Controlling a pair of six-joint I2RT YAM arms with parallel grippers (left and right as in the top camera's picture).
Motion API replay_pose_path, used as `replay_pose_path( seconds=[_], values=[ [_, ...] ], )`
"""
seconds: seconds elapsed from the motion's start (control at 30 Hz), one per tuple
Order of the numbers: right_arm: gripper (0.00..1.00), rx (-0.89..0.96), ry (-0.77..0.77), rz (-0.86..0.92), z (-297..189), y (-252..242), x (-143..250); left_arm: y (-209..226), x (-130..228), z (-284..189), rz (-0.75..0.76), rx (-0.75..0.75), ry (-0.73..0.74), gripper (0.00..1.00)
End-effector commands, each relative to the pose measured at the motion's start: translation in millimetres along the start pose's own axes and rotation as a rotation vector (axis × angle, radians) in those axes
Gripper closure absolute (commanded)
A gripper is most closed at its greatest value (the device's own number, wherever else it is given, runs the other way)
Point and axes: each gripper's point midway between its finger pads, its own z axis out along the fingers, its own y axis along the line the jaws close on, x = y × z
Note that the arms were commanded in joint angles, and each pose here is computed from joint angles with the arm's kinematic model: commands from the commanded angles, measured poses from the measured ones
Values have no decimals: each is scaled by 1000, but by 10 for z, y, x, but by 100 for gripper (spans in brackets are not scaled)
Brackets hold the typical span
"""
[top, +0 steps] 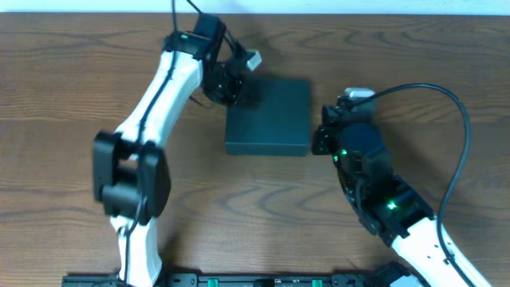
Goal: Pack container
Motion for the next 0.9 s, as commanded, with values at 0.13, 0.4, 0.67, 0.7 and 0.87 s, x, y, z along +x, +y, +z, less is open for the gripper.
replay_pose_path(
  seconds=[0.13, 0.4, 0.67, 0.7, 0.87],
  values=[
    [73, -5, -126, -16, -307, -82, -395, -483, -162, -1182, 144, -224, -269, 94],
    [18, -39, -228, -6, -648, -101, -645, -831, 46, -2213, 187, -453, -504, 77],
    [1, -26, -189, -20, -672, -147, -547, -1111, 359, -2518, 193, -460, -559, 5],
    [1, -19, -168, -28, -659, -163, -495, -1108, 410, -2500, 185, -459, -541, 5],
    [1, 18, -60, -68, -628, -256, -230, -1056, 605, -2380, 141, -450, -450, 5]
  ],
)
